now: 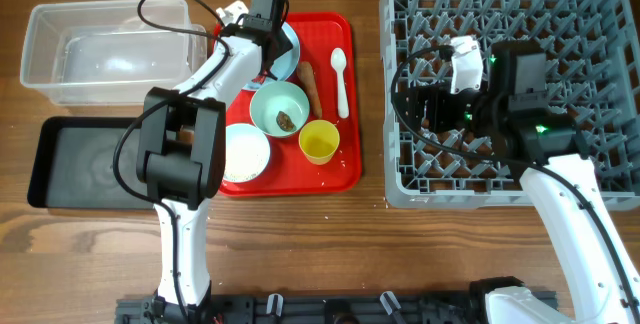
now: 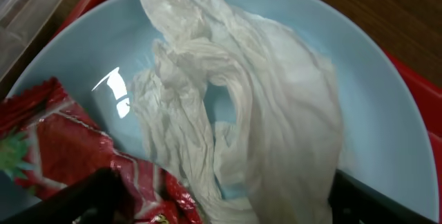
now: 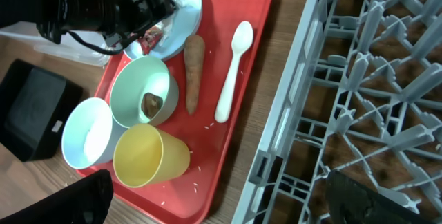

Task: Sort waste into correct bins and load items into the dishwasher rack
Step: 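Reach the left gripper to the red wrapper and tissue on the plate, then carry the wrapper and tissue with the left gripper into the clear bin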

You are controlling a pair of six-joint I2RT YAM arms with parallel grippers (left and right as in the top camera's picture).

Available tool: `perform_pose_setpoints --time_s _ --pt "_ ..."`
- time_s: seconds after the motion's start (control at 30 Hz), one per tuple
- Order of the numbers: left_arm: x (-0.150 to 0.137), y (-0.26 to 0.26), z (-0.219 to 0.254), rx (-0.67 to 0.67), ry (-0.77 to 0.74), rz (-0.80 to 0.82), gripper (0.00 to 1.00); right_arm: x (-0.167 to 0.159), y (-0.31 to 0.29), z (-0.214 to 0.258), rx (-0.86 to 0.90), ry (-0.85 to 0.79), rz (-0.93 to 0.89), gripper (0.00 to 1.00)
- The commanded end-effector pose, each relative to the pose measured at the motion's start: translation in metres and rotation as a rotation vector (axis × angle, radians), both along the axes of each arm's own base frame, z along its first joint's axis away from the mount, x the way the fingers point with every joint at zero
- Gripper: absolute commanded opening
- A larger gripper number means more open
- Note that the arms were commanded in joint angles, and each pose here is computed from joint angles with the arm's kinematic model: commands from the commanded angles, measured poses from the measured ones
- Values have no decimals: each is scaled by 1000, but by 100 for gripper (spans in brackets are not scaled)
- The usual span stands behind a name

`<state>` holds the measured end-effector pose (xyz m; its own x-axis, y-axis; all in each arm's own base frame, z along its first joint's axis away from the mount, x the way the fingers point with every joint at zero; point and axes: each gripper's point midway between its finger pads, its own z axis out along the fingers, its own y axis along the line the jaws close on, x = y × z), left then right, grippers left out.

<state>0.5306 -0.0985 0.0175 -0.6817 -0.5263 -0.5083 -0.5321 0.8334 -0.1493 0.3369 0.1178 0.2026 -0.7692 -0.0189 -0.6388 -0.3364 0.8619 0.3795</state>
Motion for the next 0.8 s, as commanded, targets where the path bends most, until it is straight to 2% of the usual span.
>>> perform_pose_setpoints --time_s 0.0,0.03,0.1,0.2,0.3,0.43,0.53,0.6,0.77 --pt "-5 -3 -28 -23 54 5 17 2 4 3 32 9 -2 100" --pt "-6 -3 -29 -21 59 5 4 2 4 3 31 8 -2 100" --pt "-9 -3 -28 -8 76 -22 4 2 4 3 32 8 -1 100" --pt "-9 -15 -11 -25 83 -159 4 2 4 3 32 7 -2 100" --pt "-5 -11 47 -28 27 -187 4 2 4 3 32 8 -2 100" --pt "-5 7 149 -38 -121 -174 4 2 4 3 32 8 -2 100" --pt "-17 38 207 -44 -216 -120 4 2 4 3 34 10 -4 100" --pt "-25 69 231 -41 -249 -63 4 2 4 3 44 19 -16 100" --pt "-29 154 222 -20 -224 104 4 2 4 3 44 19 -16 100"
